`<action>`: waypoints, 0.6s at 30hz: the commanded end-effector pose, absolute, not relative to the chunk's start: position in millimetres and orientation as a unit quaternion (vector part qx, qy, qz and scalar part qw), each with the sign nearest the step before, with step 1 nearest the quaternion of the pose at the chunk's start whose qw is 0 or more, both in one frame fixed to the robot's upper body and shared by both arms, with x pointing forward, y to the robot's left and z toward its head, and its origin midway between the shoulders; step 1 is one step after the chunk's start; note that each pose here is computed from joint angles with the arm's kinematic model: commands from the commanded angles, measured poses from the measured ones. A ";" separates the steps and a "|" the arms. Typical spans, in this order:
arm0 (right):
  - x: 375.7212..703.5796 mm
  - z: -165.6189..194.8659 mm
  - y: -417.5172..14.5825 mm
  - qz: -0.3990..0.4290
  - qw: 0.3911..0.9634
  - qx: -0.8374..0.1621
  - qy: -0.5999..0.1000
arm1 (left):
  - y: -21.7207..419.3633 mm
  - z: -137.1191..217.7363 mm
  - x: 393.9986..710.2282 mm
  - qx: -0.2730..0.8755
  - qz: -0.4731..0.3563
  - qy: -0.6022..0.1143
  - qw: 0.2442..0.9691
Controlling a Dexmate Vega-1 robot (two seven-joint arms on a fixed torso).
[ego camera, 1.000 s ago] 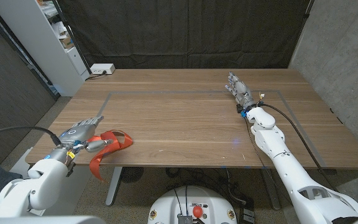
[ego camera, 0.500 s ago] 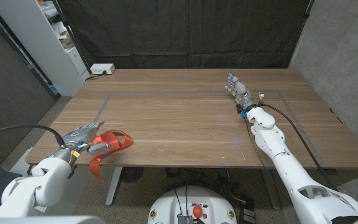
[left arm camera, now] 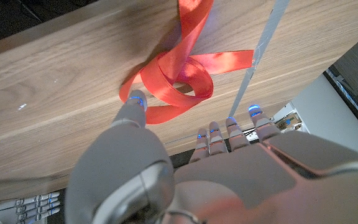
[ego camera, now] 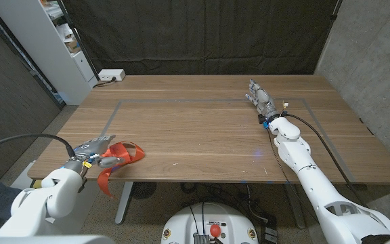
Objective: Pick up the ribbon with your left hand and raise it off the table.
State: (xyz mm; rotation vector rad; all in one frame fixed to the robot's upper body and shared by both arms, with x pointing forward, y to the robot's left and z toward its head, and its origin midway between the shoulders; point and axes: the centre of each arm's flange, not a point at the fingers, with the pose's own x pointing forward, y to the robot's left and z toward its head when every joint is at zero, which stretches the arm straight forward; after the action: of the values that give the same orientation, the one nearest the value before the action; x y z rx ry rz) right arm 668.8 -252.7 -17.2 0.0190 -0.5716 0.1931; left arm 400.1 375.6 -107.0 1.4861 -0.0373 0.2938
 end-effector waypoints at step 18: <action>673.1 -21.1 -262.3 0.092 0.956 0.017 -0.277 | 368.3 -120.8 425.4 0.654 0.107 0.002 0.749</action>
State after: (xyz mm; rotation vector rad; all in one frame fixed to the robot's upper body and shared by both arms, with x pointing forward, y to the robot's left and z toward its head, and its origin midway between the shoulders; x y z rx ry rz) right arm 672.2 -259.0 -19.3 0.0275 -0.5655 0.1879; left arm 419.8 371.2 -114.5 1.4550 -0.0065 0.2525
